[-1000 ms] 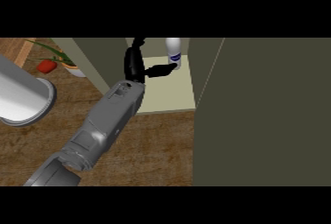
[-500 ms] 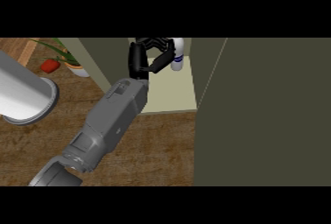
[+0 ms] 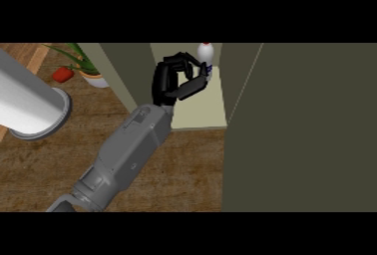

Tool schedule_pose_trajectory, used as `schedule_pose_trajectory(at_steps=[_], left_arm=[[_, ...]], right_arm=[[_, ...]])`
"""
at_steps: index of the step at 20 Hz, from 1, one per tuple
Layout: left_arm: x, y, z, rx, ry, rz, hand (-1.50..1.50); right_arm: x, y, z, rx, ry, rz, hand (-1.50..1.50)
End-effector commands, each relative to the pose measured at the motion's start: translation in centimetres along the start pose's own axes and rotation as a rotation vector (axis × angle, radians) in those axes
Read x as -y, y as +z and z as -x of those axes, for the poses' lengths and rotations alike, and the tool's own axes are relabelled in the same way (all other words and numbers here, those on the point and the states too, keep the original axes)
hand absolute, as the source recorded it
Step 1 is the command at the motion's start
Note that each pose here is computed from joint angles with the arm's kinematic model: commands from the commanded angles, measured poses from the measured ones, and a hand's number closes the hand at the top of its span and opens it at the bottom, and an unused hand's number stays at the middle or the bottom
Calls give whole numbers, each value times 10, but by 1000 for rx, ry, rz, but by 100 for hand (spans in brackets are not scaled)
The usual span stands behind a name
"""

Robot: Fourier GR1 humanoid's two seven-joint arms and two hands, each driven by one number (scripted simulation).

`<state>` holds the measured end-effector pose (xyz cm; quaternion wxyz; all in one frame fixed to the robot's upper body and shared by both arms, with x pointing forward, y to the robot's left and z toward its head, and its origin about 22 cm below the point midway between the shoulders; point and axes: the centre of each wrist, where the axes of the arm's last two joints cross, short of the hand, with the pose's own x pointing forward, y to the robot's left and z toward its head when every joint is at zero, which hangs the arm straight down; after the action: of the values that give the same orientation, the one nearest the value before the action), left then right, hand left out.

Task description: Pick up the bottled water, place it into the cabinet and close the cabinet

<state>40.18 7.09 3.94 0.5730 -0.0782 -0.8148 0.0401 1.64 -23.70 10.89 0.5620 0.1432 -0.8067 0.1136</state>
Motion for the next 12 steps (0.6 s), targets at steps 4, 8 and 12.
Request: schedule_pose_trajectory(at_steps=[4,8,12], left_arm=[[15,60,10,-94,222,167,-150],[30,109,9,-148,324,244,-150],[16,152,10,-149,290,181,-150]], right_arm=[[-10,-14,-33,44,10,16,-150],[-11,-14,-37,37,14,51,-150],[-20,-14,-41,47,13,56,-150]])
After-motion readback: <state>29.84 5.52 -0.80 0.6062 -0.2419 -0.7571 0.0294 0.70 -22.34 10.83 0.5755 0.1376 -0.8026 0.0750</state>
